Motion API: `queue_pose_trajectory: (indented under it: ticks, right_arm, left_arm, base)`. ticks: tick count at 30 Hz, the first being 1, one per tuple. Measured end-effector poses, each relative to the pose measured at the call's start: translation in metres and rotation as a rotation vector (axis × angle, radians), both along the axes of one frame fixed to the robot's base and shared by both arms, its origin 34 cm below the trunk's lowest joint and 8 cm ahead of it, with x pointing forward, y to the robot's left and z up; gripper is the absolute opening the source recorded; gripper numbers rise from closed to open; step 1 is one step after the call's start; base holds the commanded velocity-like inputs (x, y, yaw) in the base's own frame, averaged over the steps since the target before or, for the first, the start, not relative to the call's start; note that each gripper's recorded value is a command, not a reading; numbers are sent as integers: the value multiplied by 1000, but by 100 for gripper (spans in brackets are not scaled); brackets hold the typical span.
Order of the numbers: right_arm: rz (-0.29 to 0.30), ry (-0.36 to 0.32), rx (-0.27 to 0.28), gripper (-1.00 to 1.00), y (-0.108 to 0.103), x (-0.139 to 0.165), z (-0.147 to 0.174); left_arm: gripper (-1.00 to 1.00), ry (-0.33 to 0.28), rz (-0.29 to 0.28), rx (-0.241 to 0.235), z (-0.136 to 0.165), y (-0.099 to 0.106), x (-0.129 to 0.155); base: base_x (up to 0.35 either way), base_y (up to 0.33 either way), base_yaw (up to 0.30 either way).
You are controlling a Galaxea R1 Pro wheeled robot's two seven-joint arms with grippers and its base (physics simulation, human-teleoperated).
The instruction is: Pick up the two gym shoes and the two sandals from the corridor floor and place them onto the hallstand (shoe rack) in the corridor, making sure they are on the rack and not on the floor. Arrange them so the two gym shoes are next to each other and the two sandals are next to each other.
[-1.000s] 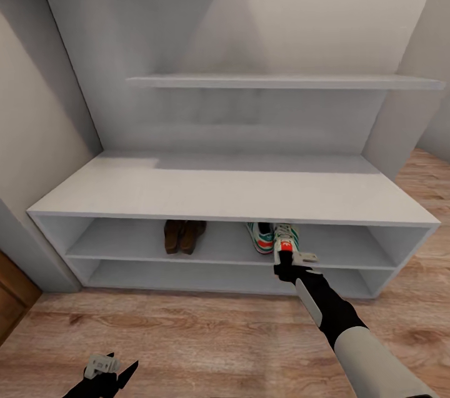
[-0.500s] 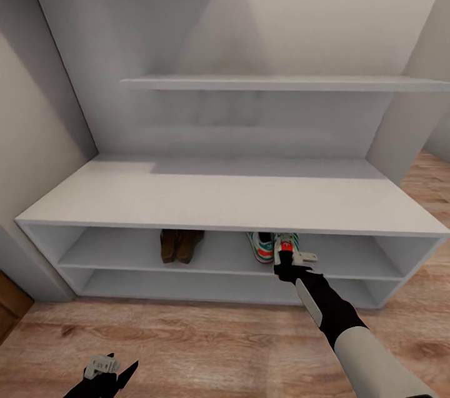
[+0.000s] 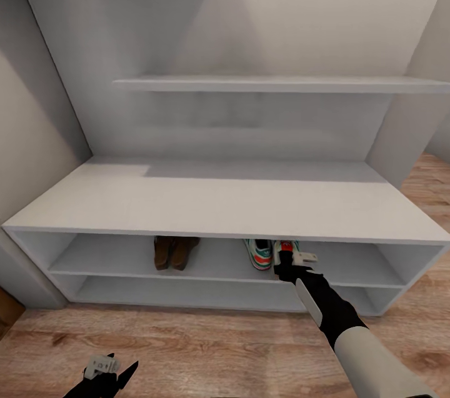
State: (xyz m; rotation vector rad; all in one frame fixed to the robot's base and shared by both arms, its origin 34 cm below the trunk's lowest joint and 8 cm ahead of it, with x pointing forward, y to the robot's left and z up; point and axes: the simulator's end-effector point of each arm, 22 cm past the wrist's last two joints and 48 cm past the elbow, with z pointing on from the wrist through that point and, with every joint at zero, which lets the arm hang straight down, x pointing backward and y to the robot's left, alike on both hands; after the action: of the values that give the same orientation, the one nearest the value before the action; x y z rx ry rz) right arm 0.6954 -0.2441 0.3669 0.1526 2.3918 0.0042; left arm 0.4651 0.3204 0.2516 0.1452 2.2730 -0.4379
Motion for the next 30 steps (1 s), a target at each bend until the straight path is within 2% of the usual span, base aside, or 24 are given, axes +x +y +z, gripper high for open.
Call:
queue_pose_trajectory:
  ticks: [5,30]
  right_arm:
    - [0,0,-1,-100,0,0,0]
    - [0,0,-1,-100,0,0,0]
  left_arm:
    - [100,14,-29,17,-4,-2,-4]
    - [100,17,-26,26,-4,1,-5]
  base:
    - [3,-2,0]
    - [43,0,0]
